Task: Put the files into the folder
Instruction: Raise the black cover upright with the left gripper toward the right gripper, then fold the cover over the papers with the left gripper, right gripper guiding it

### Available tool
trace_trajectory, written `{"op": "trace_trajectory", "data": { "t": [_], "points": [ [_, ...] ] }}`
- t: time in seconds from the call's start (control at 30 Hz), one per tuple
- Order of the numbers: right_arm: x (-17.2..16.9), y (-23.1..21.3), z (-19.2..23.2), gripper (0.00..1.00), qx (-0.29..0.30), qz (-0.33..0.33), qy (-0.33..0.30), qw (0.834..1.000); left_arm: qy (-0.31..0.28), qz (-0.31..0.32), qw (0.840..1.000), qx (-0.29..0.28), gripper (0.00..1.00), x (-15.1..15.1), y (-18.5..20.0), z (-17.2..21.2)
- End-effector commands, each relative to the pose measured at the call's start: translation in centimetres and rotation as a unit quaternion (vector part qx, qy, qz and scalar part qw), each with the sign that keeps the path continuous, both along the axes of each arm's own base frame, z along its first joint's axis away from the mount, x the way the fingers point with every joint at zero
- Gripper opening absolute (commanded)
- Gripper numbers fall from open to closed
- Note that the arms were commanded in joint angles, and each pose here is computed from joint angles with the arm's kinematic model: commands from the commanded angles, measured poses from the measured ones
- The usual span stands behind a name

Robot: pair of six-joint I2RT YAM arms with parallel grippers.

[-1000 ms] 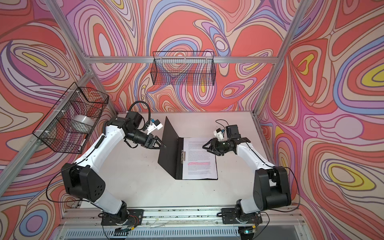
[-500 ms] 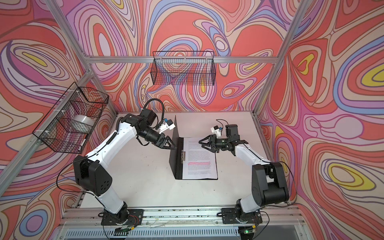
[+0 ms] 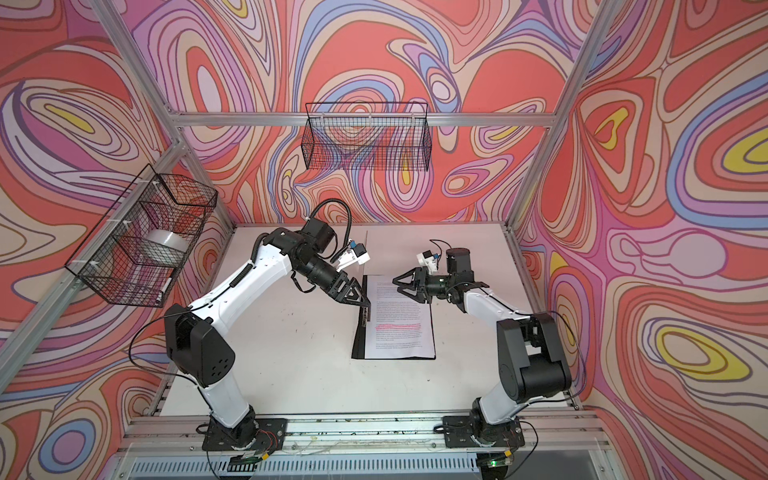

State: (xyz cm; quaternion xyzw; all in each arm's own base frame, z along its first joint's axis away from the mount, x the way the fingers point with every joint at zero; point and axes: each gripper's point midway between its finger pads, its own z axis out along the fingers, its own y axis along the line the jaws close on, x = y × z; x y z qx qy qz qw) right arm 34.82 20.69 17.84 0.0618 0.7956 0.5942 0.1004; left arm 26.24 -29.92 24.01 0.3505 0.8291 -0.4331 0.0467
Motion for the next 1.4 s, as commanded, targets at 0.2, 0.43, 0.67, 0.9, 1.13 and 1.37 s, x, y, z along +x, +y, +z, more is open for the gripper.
{"op": "trace_trajectory", "data": {
  "t": [0.2, 0.43, 0.67, 0.9, 1.13, 1.37],
  "points": [
    [0.4, 0.7, 1.3, 0.5, 0.018, 0.005, -0.017, 1.0, -0.013, -0.003, 1.0, 0.007, 0.89, 0.2, -0.2, 0.2],
    [0.6, 0.8, 2.3, 0.5, 0.026, 0.005, -0.024, 0.999, -0.01, -0.01, 1.0, 0.001, 1.0, 0.2, -1.0, 0.3],
    [0.3, 0.8, 3.6, 0.5, 0.033, 0.007, -0.036, 0.999, -0.039, -0.024, 0.999, 0.001, 1.0, 0.0, -2.5, 0.9],
    [0.2, 0.9, 4.4, 0.5, 0.04, 0.009, -0.044, 0.998, -0.035, -0.03, 0.999, 0.003, 1.0, -0.2, -3.0, 0.8],
    [0.2, 0.9, 4.9, 0.5, 0.047, 0.01, -0.052, 0.998, -0.051, -0.023, 0.998, 0.003, 1.0, -0.1, -2.8, 1.4],
    [0.1, 1.0, 4.7, 0.5, 0.048, 0.01, -0.049, 0.998, -0.06, -0.021, 0.998, 0.012, 1.0, -0.1, -2.4, 1.3]
  ]
}}
